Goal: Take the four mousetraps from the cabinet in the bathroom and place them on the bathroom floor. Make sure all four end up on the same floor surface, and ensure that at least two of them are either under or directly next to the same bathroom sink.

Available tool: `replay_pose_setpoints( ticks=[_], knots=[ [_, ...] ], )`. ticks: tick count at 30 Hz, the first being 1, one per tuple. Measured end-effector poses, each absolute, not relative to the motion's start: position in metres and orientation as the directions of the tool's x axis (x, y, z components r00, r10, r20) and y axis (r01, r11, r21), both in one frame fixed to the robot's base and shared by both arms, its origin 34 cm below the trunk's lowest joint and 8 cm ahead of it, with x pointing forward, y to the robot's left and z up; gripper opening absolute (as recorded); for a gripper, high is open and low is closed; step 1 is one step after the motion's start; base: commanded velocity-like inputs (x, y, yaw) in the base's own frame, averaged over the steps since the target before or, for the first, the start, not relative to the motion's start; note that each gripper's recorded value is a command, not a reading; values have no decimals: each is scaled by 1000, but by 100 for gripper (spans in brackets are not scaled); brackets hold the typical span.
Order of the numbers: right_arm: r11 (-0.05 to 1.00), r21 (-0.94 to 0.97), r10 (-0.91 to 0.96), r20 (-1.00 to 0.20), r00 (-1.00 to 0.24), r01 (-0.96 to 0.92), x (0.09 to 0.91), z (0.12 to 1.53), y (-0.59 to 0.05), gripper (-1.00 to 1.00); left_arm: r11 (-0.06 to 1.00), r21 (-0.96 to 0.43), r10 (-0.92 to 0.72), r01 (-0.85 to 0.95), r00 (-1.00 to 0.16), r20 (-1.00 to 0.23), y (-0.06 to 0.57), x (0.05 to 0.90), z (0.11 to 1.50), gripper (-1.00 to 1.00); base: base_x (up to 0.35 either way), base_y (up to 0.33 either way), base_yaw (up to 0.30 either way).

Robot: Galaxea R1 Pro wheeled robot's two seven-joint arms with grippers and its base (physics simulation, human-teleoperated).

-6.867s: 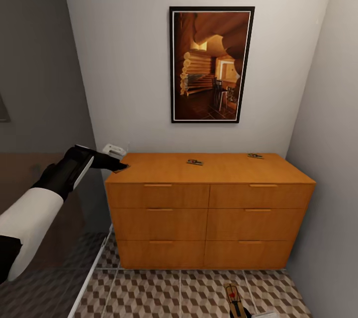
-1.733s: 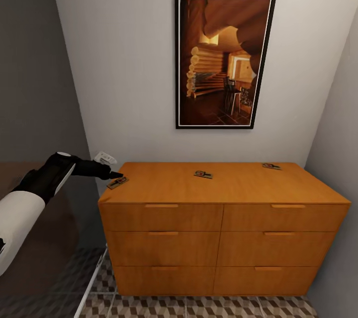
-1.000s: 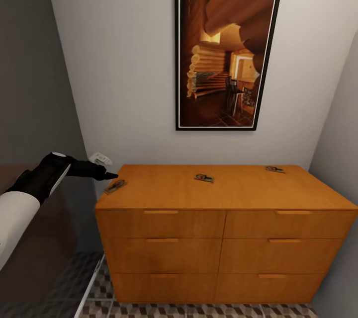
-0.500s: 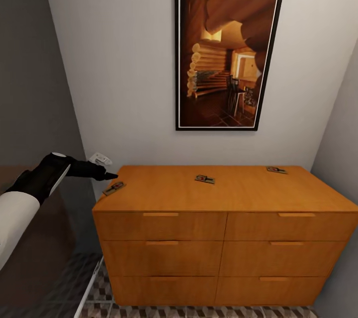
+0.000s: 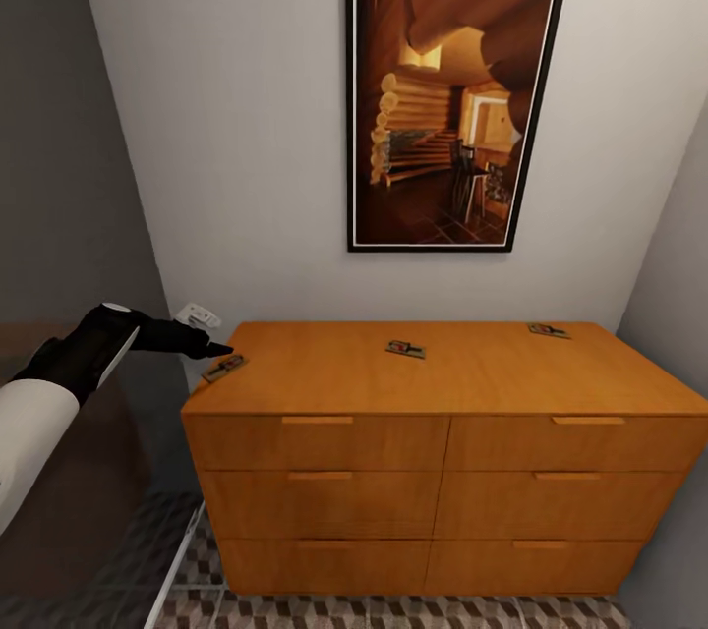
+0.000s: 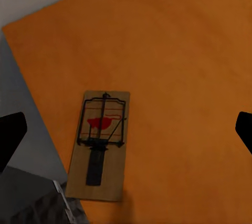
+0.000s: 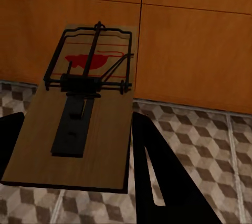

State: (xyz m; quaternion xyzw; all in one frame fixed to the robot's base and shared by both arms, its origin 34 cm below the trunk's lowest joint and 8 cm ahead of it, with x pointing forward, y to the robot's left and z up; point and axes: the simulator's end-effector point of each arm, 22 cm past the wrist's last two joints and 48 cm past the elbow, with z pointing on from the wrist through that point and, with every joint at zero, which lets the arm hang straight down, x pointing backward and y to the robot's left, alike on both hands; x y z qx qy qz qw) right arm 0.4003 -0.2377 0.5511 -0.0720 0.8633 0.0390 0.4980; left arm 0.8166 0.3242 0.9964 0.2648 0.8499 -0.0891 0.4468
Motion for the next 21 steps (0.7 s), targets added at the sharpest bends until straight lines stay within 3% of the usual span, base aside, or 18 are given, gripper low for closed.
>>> replay_pose_setpoints(
  ticks=[21],
  knots=[
    [987,1,-85,-849,-521,-163,391,543,-238,-100,844,65,370,533,-489,-790,324,821,973,100,0,0,0]
  ],
)
